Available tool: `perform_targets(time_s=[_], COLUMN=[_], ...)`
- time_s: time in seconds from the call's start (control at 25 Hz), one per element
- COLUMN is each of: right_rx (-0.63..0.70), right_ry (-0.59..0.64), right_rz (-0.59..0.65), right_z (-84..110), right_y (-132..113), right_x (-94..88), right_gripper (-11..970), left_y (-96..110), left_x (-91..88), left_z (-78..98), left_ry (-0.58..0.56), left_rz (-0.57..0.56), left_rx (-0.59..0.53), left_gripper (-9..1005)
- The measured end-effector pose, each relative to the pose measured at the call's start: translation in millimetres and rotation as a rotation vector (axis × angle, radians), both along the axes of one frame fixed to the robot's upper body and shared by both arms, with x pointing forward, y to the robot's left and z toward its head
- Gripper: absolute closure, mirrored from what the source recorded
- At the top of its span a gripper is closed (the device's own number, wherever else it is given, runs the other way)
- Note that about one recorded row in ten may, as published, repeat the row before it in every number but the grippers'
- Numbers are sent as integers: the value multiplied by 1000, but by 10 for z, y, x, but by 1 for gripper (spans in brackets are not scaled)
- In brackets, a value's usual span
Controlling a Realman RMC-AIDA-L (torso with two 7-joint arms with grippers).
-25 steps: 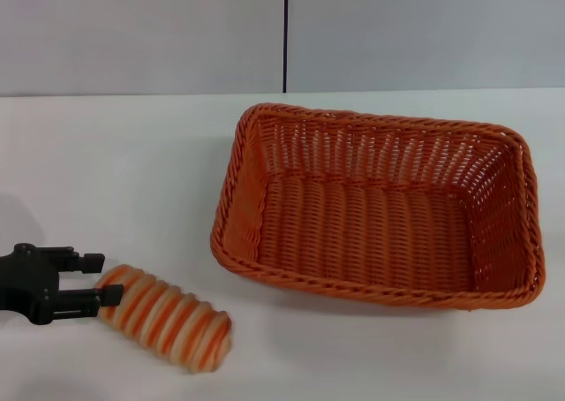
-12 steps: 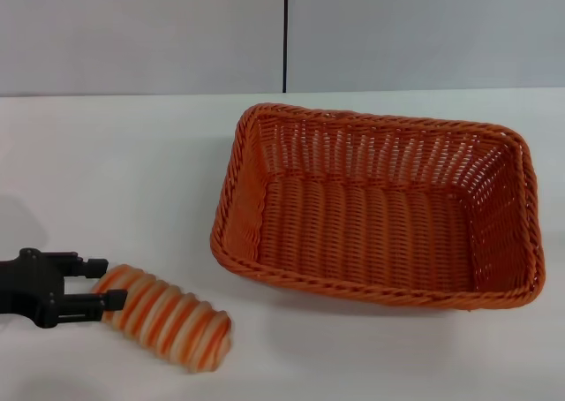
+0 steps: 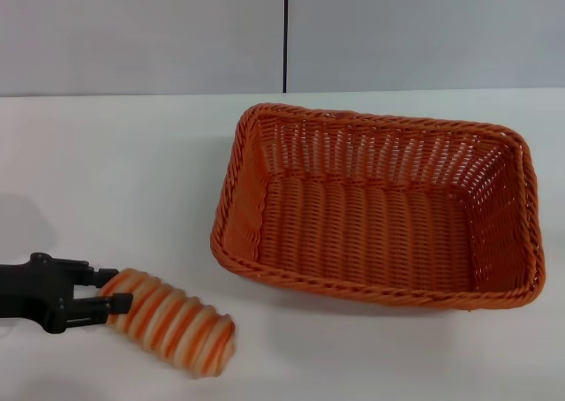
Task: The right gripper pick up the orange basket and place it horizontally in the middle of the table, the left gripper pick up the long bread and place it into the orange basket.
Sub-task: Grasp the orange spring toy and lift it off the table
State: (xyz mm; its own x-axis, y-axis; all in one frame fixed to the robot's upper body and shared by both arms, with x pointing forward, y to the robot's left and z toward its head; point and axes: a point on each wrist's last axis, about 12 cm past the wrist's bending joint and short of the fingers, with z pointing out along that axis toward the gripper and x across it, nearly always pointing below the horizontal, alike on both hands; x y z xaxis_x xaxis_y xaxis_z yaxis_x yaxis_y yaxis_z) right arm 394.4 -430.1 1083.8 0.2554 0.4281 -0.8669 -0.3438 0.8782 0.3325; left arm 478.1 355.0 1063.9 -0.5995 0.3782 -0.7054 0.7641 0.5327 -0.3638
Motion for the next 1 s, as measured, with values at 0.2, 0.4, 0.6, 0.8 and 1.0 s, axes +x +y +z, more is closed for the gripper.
perform_targets(time_s=[0.2, 0.4, 0.6, 0.8, 1.0], right_rx=[-2, 4, 12, 23, 27], right_ry=[-4, -8, -18, -54, -80], right_rz=[1, 3, 1, 3, 5], right_z=[12, 20, 33, 46, 67], right_y=[-6, -9, -16, 19, 31], right_x=[18, 32, 19, -27, -37], right_gripper=[265, 265, 265, 265, 265], left_y=[-53, -96, -114, -121, -134], left_x=[6, 27, 24, 16, 33], left_z=[-2, 18, 45, 41, 49], left_ry=[-12, -7, -8, -17, -25], left_rz=[-18, -27, -36, -38, -41], left_rx=[-9, -32, -50, -54, -55], left_gripper=[541, 584, 621, 673, 743])
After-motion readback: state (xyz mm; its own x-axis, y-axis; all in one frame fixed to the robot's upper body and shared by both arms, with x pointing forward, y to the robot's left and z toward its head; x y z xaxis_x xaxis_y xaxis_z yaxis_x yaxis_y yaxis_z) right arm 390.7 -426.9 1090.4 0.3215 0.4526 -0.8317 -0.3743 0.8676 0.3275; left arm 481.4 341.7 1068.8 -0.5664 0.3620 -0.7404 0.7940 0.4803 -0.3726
